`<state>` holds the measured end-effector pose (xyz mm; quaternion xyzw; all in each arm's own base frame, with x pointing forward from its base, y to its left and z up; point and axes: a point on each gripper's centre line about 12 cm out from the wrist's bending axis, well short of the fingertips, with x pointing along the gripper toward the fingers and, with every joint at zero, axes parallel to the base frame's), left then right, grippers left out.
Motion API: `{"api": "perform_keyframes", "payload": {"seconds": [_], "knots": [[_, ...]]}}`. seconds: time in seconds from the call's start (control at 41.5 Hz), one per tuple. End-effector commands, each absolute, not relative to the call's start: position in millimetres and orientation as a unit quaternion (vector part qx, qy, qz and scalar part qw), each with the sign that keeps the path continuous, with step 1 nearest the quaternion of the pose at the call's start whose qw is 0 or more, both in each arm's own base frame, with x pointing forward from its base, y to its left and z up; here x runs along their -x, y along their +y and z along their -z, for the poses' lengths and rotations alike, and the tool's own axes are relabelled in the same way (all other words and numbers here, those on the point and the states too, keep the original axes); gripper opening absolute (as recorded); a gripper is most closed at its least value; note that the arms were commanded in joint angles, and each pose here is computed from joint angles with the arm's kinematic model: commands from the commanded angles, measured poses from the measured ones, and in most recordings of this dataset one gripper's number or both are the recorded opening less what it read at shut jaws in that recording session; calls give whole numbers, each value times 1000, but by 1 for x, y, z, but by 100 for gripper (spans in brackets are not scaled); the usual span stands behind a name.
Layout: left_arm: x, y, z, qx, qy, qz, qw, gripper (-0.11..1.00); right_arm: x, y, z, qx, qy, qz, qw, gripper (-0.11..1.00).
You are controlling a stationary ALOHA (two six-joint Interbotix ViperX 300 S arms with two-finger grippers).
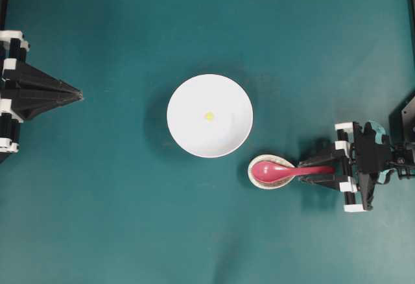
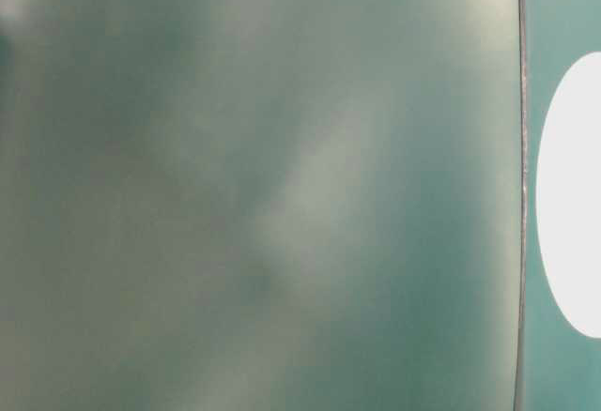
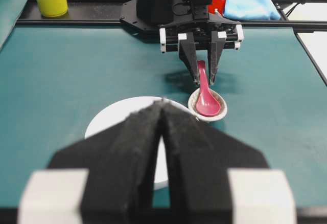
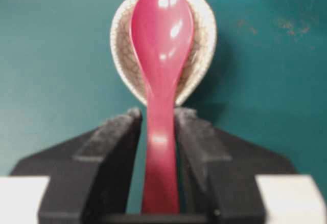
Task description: Scoop the yellow hexagonal prism block from the bowl with a spoon using the right arm.
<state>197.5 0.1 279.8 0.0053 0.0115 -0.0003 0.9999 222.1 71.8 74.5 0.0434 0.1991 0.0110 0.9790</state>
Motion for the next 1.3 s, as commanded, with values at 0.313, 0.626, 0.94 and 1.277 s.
{"api": "perform_keyframes", "payload": {"seconds": [0.313, 0.626, 0.94, 1.277], "knots": [[-201, 0, -289, -8, 1, 1, 1000, 2, -224, 74, -79, -46, 187, -16, 981, 39], [-200, 0, -290, -8, -1, 1, 1000, 2, -226, 74, -79, -48, 188, -12, 981, 39], [-200, 0, -290, -8, 0, 1, 1000, 2, -227, 74, -79, -50, 190, -10, 980, 39], [-200, 0, -289, -8, 1, 1, 1000, 2, -228, 72, -78, -57, 194, -3, 979, 39]]}}
